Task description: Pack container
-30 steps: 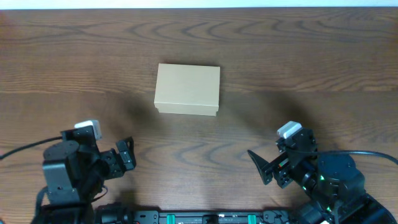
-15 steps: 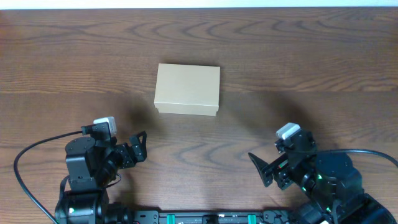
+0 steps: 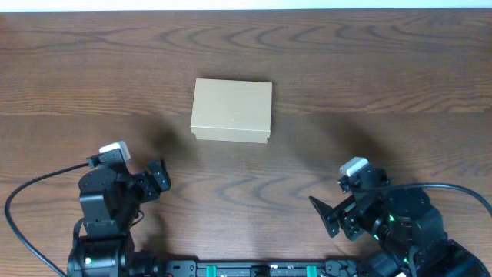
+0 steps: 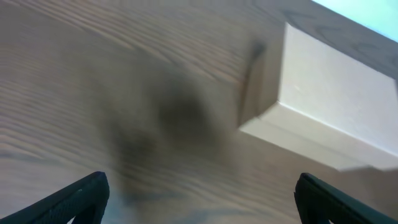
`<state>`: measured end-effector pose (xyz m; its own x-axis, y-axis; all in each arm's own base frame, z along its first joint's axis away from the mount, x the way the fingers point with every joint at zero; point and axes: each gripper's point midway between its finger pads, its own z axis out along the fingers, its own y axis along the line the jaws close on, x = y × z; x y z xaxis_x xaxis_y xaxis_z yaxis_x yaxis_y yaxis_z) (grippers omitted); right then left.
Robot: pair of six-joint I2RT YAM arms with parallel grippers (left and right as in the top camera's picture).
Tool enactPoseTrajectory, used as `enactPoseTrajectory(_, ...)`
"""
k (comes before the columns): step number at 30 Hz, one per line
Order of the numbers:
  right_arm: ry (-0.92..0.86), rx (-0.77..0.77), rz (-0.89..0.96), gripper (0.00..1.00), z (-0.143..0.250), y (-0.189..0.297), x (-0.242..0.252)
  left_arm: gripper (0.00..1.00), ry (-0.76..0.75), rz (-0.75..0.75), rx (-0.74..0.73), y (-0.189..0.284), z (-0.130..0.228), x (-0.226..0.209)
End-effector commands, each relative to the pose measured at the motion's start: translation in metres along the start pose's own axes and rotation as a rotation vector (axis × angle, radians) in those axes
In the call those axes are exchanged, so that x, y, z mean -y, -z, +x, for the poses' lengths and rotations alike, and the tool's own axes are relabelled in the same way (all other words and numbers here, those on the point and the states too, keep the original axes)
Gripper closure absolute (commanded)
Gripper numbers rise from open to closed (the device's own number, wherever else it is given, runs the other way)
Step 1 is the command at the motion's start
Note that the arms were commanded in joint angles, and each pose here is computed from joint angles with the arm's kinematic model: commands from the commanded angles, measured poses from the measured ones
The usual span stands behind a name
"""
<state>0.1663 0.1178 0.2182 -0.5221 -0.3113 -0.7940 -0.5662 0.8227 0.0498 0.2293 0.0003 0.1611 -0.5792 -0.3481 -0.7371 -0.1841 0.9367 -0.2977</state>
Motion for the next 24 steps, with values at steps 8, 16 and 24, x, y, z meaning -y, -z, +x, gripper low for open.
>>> enactPoseTrajectory(8, -0.016, -0.010, 0.009, 0.01, 0.003, -0.001, 0.002, 0.05, -0.228, -0.057, 0.128, 0.009, 0.005, -0.016)
enactPoseTrajectory(16, -0.016, -0.010, 0.009, 0.01, 0.003, -0.001, 0.002, 0.05, -0.220, -0.060, 0.156, -0.004, 0.037, -0.030)
enactPoseTrajectory(24, -0.016, -0.010, 0.009, 0.01, 0.003, -0.001, 0.002, 0.05, -0.319, -0.020, 0.172, -0.009, 0.046, -0.026)
